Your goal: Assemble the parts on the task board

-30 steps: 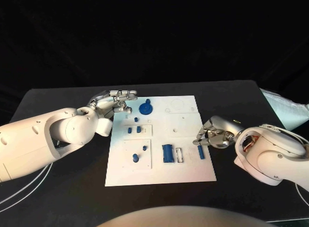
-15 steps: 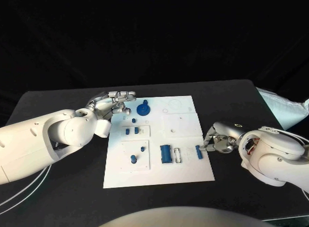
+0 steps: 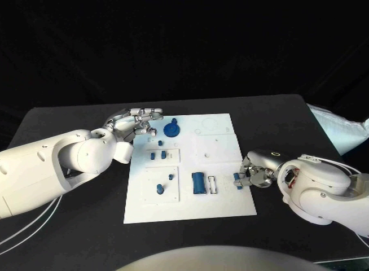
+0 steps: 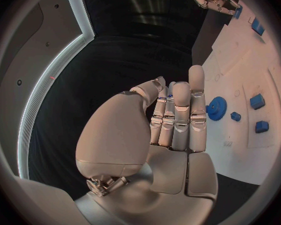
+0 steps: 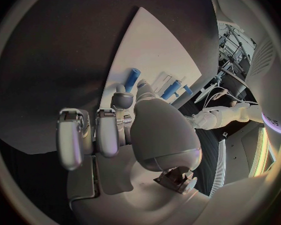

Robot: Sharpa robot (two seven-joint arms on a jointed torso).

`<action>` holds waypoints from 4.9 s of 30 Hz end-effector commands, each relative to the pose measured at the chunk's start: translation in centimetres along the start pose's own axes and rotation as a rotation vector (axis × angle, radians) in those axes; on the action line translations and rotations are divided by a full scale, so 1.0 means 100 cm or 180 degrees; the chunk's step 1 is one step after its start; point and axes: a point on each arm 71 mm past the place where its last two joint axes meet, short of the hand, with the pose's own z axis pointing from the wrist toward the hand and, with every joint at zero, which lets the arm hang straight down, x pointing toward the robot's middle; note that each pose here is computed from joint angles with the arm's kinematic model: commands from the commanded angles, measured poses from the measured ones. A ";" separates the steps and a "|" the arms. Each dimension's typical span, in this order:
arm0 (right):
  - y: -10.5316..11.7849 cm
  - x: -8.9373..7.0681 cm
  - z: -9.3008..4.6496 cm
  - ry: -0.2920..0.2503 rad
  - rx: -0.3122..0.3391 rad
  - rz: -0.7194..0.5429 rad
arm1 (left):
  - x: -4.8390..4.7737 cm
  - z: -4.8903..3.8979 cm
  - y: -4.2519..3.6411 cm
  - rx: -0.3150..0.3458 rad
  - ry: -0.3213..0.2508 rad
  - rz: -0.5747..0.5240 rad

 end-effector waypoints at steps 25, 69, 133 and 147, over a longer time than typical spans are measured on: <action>0.018 0.020 0.014 0.0093 -0.0174 -0.1285 | 0.0023 -0.0001 0.0000 0.0006 0.0075 -0.0010; 0.045 0.007 0.009 0.0198 -0.0164 0.0725 | 0.0041 -0.0001 0.0011 -0.0013 0.0110 0.0002; 0.025 -0.029 0.015 -0.0059 -0.0581 0.1644 | 0.0024 0.0014 0.0015 0.0019 0.0082 0.0028; -0.018 -0.088 0.080 -0.0500 -0.1021 0.3422 | -0.0137 0.0097 0.0020 0.0352 -0.0346 0.0063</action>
